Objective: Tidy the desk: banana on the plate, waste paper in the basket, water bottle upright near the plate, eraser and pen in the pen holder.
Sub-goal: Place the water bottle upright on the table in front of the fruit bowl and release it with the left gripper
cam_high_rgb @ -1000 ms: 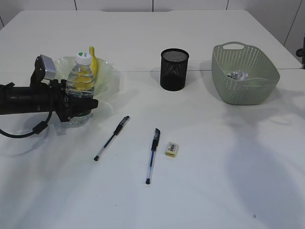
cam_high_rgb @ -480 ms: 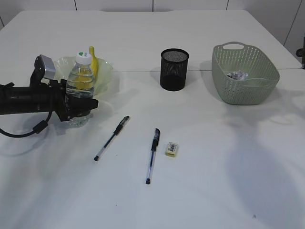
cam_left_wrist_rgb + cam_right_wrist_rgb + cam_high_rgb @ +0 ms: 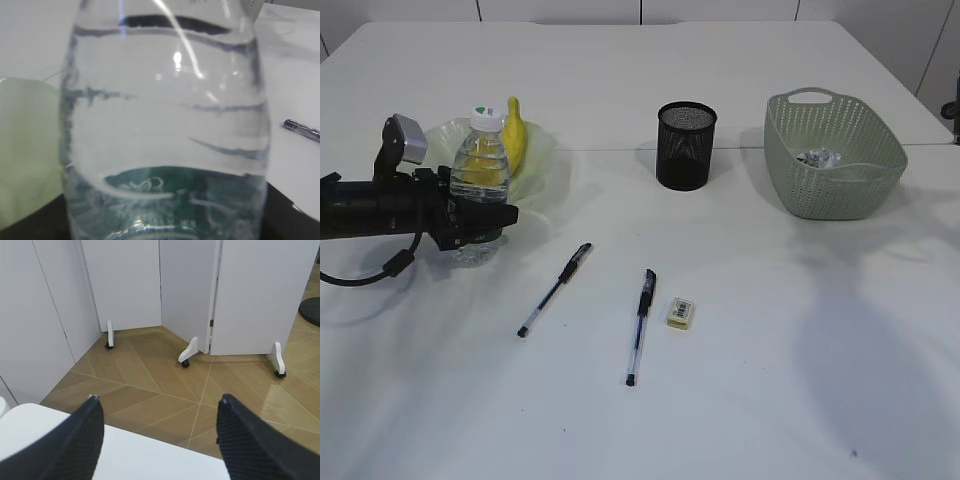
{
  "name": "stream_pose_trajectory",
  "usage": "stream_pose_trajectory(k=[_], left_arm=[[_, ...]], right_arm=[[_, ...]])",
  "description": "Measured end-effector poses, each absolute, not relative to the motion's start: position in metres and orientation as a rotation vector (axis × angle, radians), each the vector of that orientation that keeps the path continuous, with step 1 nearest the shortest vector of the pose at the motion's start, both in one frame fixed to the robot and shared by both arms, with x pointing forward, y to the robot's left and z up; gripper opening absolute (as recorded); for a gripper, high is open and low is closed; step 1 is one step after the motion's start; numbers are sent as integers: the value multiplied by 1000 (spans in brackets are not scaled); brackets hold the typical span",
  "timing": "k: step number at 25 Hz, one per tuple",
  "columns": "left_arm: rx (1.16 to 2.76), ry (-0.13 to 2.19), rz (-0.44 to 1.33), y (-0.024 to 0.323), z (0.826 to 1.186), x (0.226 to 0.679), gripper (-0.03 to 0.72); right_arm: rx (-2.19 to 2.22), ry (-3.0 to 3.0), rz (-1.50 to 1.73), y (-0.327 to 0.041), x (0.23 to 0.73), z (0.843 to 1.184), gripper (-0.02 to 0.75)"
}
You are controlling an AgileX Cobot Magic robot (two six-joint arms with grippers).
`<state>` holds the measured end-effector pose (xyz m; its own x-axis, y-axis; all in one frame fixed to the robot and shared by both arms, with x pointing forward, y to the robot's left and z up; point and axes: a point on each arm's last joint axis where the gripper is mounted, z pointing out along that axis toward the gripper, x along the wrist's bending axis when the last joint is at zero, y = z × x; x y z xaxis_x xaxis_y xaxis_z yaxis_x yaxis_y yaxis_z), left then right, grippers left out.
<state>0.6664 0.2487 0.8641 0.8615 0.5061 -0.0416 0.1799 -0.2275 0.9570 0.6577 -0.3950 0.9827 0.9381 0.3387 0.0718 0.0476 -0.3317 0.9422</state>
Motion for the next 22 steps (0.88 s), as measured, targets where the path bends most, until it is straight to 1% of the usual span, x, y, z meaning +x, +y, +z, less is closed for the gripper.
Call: stream_pose_trajectory(k=[22], left_arm=[[1800, 524, 326, 249, 864, 666, 452]], right_arm=[[1866, 303, 309, -395, 659, 985, 528]])
